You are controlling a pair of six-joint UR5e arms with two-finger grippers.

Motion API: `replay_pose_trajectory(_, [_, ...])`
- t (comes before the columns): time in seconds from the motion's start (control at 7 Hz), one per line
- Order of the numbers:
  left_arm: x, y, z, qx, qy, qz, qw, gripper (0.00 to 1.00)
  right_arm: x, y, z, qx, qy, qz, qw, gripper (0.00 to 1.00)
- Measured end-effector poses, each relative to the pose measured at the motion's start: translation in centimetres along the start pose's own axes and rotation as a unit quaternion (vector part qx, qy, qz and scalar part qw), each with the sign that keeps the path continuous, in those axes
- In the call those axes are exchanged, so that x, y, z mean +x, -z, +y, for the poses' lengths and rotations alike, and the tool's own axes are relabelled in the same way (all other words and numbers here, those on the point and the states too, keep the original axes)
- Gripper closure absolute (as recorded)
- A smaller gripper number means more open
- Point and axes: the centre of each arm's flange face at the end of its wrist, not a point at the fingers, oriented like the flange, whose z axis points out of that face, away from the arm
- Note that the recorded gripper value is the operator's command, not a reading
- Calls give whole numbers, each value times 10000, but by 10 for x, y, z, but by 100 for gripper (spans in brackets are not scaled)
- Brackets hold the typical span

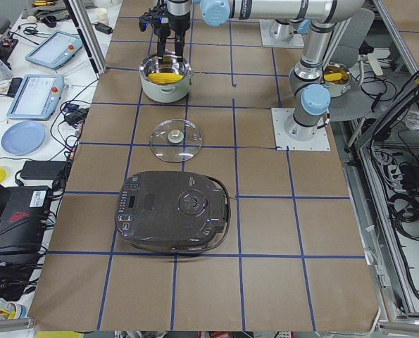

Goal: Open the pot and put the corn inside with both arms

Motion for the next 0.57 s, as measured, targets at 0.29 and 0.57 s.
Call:
replay_pose_trajectory(0.29, [13,8,8,64,-25,-56,10000,0,75,45,-6,-96,237,138,9996,0])
replay_pose_trajectory(0.57, [17,13,10,115,-30,-4,9999,0,177,89,9,-181,327,250,9990,0])
